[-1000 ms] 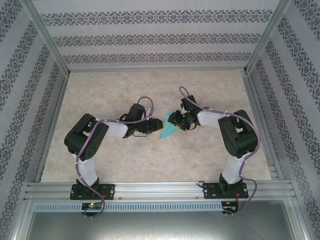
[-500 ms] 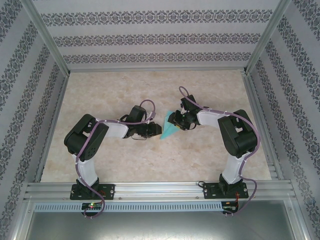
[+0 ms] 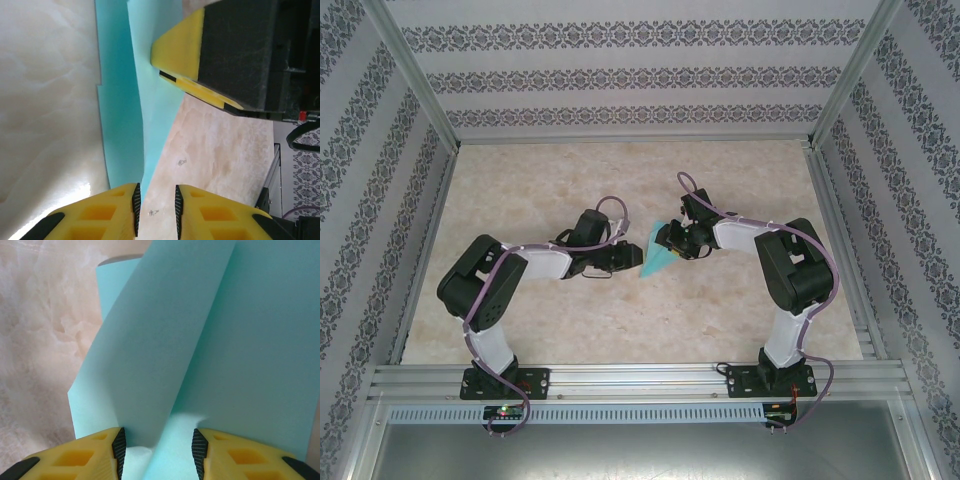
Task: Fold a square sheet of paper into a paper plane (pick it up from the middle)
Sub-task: Fourth fold the wing at the center of the table.
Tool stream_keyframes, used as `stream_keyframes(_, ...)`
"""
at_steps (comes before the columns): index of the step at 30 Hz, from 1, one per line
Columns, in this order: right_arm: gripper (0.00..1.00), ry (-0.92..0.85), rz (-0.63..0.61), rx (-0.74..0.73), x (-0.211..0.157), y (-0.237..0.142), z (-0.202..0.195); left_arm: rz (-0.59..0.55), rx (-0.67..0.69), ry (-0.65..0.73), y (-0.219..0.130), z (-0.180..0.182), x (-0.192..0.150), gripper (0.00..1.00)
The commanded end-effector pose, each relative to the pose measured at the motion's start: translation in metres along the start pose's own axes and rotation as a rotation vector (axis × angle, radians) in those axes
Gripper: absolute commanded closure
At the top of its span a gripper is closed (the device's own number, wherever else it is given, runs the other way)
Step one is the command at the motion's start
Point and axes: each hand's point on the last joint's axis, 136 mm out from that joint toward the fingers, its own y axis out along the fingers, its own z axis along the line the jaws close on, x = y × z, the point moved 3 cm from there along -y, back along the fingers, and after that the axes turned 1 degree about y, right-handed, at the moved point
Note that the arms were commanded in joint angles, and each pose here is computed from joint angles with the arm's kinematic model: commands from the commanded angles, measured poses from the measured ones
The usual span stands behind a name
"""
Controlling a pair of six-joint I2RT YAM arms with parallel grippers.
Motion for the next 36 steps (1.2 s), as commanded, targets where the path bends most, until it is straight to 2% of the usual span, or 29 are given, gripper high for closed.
stream_keyframes(1, 0.56, 0.025, 0.058, -0.138, -0.017, 0.018, -0.035, 0.032, -0.03, 0.042, 0.011, -0.009, -0.001, 0.72)
stream_keyframes(6, 0.56, 0.026, 0.062, -0.138, -0.018, 0.018, -0.035, 0.061, -0.013, 0.028, 0.016, -0.003, -0.005, 0.83)
stream_keyframes(26, 0.56, 0.033, 0.066, -0.149, -0.019, 0.018, -0.038, 0.104, 0.021, -0.011, 0.025, 0.01, -0.013, 0.82)
stream_keyframes(36, 0.58, 0.042, 0.075, -0.224, -0.022, 0.018, -0.051, -0.03, 0.015, 0.067, 0.002, -0.015, 0.018, 0.76)
